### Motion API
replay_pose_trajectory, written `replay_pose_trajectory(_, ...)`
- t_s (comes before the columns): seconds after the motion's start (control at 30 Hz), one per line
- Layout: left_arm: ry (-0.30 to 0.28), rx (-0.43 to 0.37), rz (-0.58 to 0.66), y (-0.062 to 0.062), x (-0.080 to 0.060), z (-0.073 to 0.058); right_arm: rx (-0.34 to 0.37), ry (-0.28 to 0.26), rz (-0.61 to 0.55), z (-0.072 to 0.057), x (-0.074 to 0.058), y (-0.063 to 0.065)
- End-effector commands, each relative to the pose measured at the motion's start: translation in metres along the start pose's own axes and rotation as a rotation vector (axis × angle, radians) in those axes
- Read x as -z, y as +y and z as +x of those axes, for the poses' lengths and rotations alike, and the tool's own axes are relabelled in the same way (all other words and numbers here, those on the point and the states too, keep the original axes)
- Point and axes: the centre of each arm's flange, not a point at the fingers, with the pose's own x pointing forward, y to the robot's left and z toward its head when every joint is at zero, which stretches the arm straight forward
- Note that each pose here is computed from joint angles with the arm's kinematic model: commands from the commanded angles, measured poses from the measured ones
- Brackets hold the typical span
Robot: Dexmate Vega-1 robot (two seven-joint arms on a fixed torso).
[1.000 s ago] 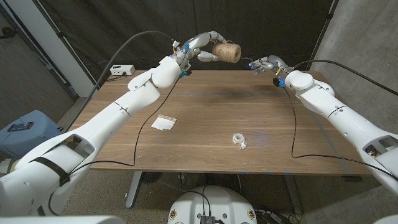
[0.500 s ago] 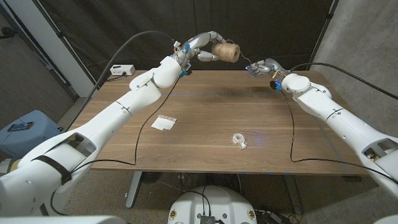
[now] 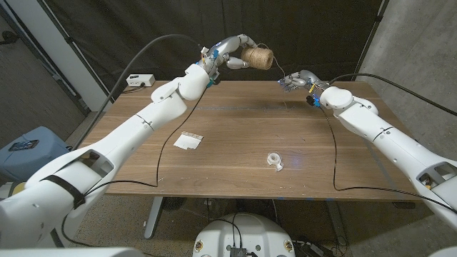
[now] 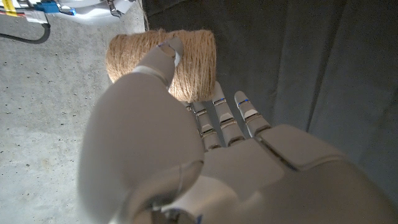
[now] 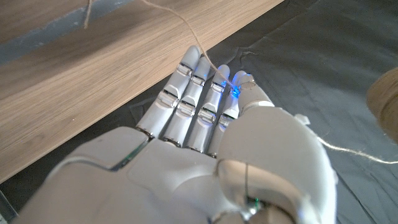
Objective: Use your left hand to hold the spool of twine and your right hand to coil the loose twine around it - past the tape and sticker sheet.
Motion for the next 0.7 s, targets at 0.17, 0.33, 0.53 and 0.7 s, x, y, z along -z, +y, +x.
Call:
replay_pose_trajectory(0.17, 0.026, -0.019, 0.001, -0.004, 0.005, 0.008, -0.018, -0.019, -0.007, -0.005, -0.009, 0.012)
replay_pose_trajectory(0.33, 0.030, -0.025, -0.006, -0.005, 0.005, 0.009, -0.024, -0.029, -0.005, -0.006, -0.012, 0.016)
replay_pose_trajectory(0.53, 0.038, -0.042, -0.003, -0.006, 0.004, 0.009, -0.036, -0.048, -0.004, -0.008, -0.018, 0.021)
replay_pose_trajectory(0.7, 0.045, -0.054, -0.013, -0.007, 0.005, 0.009, -0.053, -0.067, -0.003, -0.010, -0.024, 0.029)
